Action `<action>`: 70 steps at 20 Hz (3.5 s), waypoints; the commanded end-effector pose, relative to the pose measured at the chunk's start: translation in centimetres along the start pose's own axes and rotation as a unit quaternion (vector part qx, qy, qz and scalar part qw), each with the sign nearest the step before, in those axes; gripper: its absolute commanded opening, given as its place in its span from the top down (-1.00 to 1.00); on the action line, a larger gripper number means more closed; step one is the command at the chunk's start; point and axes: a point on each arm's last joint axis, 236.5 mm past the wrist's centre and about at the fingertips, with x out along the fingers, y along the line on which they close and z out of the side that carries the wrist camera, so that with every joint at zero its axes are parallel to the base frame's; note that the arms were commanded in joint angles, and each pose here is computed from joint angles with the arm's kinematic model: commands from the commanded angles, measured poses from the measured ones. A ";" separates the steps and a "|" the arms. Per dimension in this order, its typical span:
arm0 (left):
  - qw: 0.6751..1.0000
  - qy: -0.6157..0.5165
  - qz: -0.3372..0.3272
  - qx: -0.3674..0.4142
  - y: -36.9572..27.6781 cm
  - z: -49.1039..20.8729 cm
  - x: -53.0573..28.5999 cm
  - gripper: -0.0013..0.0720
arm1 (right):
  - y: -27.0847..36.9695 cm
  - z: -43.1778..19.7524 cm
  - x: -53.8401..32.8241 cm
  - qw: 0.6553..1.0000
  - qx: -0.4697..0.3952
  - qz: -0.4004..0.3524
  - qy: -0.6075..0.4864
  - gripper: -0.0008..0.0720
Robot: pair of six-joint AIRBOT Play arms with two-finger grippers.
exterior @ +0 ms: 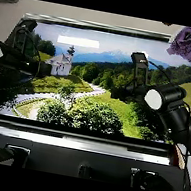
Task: Fold the clothes and pants, and hang the long-sleeved shirts on hangers.
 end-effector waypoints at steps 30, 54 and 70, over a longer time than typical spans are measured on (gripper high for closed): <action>1.000 -0.002 -0.001 0.000 0.0 0.2 0.1 0.92 | 0.0 0.0 -0.1 1.000 0.000 0.000 -0.001 0.91; 0.904 -0.205 0.210 -0.312 35.4 7.7 2.9 -0.80 | 0.2 0.0 -0.1 1.000 0.002 0.003 0.000 0.91; 0.893 -0.233 0.215 -0.319 43.6 7.1 15.5 -0.80 | 0.4 -0.1 -0.1 1.000 0.006 0.007 0.001 0.90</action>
